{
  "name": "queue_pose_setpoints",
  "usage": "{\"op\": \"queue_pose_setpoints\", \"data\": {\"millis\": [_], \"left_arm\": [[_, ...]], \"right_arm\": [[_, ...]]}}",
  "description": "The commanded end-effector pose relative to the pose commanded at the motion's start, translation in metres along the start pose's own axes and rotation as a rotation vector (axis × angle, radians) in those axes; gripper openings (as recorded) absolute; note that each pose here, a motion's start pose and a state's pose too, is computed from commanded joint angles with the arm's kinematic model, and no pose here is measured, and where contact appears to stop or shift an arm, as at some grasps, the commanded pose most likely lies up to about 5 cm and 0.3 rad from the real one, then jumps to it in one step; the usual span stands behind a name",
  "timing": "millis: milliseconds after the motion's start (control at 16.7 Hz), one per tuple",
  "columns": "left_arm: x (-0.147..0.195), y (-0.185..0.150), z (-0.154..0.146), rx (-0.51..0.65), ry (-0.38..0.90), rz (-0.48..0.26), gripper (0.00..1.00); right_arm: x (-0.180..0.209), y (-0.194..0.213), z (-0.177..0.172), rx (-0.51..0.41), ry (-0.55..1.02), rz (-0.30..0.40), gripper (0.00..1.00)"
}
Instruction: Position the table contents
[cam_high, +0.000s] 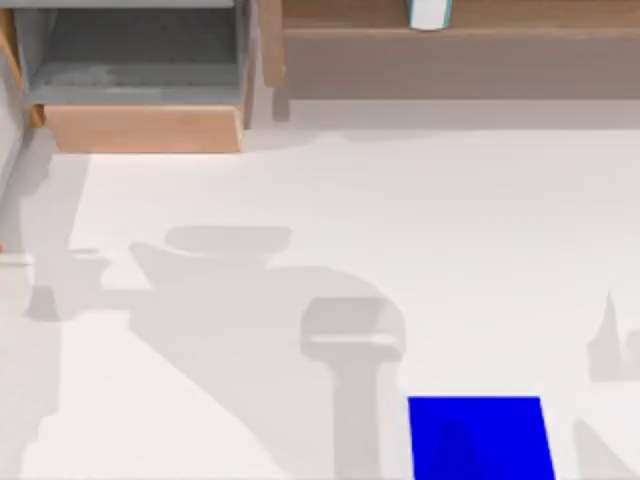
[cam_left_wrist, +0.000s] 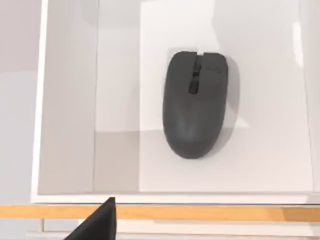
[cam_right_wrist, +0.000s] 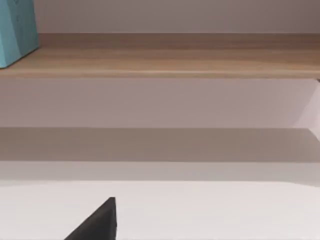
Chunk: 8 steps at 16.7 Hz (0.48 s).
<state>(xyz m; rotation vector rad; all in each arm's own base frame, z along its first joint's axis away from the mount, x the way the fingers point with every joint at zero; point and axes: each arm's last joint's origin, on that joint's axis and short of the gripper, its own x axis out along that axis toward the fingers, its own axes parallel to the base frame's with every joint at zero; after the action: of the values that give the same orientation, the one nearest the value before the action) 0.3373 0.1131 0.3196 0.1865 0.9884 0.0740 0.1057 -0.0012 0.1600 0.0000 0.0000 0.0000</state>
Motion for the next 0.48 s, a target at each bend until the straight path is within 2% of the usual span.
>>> {"op": "queue_pose_setpoints", "data": {"millis": [180,480], "left_arm": [[0.074,0.025,0.025,0.006,0.188,-0.073,1.00],[0.179,0.039,0.029,0.017,0.404,-0.179,1.00]], "right_arm": [[0.000,0.000,0.000,0.000,0.000,0.000,1.00],[0.000,0.000,0.000,0.000,0.000,0.000,1.00]]}}
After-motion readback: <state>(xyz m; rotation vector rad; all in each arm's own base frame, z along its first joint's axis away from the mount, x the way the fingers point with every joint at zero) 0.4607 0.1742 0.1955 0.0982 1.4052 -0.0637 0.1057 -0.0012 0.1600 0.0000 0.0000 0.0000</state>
